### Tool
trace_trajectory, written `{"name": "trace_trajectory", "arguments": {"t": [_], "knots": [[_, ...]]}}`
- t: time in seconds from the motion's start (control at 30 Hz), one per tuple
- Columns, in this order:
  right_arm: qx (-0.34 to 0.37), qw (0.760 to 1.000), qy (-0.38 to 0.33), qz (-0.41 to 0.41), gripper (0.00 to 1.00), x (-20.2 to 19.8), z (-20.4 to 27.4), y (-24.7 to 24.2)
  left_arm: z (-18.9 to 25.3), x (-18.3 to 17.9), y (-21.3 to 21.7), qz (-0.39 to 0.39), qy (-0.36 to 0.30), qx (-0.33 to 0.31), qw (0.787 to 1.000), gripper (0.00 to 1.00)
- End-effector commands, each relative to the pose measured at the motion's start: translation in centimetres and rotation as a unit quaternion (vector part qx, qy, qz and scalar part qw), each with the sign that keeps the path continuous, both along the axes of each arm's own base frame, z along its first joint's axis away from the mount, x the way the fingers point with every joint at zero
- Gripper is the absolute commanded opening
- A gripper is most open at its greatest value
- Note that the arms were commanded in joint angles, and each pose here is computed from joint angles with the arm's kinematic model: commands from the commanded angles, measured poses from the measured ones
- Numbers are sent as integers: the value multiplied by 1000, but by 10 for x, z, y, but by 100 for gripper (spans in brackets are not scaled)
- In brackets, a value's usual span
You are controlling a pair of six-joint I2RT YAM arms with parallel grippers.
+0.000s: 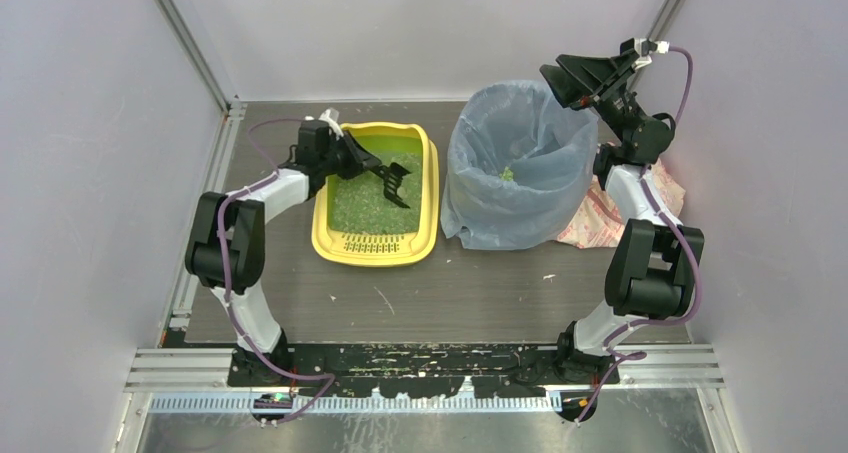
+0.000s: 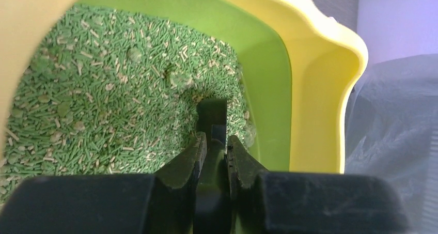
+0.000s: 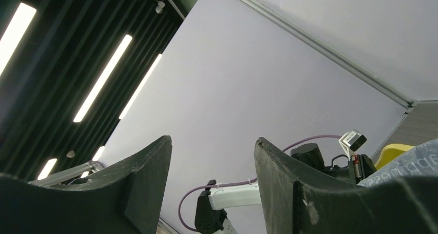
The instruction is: Clean the litter box
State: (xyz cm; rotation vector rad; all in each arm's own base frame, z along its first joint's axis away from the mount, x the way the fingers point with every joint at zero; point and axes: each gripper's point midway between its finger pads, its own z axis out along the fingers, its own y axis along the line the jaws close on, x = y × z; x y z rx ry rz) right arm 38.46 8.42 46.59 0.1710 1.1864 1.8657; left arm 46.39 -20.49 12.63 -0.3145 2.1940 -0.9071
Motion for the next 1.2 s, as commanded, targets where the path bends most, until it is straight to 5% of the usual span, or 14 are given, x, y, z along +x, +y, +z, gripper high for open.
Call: {"name": "trace_trajectory", "arguments": {"t": [0.0, 0.5, 1.17], "knots": [[-14, 999, -52, 2, 65, -17, 21, 3, 28, -13, -15, -57, -19, -88, 994, 0], [-14, 998, -61, 2, 65, -22, 29, 4, 121, -9, -3, -104, -112, -229, 961, 0], [-11, 998, -60, 2, 65, -22, 29, 3, 138, -14, 72, -55, -136, -183, 972, 0]]}}
